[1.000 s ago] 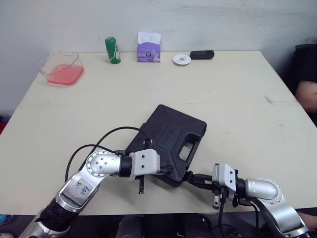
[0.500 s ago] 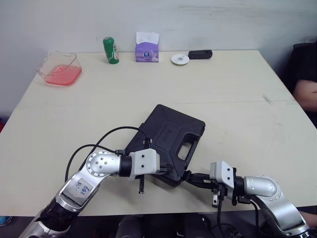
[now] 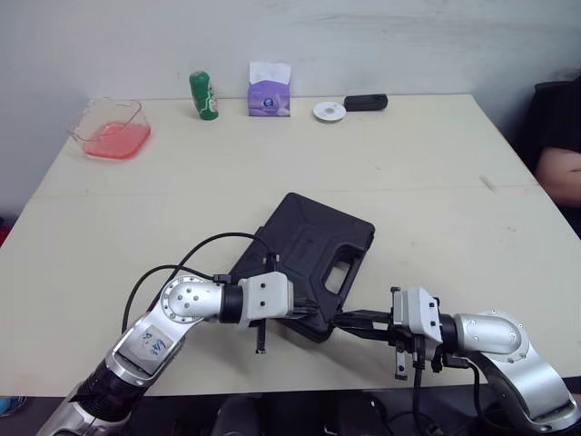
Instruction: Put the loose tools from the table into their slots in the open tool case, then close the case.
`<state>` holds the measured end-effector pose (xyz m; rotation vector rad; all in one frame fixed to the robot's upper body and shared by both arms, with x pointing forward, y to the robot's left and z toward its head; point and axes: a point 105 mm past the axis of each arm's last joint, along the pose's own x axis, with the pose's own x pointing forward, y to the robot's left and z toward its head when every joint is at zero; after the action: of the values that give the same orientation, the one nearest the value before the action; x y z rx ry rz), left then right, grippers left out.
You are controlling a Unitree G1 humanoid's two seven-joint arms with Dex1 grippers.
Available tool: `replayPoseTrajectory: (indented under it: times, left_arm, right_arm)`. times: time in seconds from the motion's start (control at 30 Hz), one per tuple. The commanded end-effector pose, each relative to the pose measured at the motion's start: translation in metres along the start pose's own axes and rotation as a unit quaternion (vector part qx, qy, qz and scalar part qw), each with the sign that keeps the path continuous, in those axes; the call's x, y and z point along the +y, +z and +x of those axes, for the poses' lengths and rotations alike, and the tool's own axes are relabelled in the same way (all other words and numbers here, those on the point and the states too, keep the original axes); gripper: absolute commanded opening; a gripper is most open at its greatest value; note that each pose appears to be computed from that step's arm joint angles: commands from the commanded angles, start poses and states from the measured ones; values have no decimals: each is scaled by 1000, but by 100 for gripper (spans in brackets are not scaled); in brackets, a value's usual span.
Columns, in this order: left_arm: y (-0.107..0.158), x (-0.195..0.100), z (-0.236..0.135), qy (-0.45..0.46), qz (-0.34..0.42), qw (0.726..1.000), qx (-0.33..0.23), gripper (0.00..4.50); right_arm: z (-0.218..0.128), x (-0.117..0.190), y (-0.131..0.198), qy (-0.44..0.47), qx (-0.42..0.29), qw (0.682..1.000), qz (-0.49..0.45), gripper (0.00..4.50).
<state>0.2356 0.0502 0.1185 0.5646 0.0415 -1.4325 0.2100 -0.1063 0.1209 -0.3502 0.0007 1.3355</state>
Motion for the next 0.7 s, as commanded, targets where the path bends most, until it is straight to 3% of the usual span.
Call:
replayPoseTrajectory:
  times: [0.03,0.37,0.7]
  left_arm:
    - [-62,-11,-2,-5,-84,991,108,5]
    - [-63,-9,-4,-5,-85,990,110,5]
    - [-64,-6,-6,-6,-84,990,113,5]
  right_arm:
    - [1,2,3,0,-10,1000,-5,0]
    - [-19,6,-3,-4,13,1000,17,0]
    - [-4,2,-14,-15,14,1000,22,0]
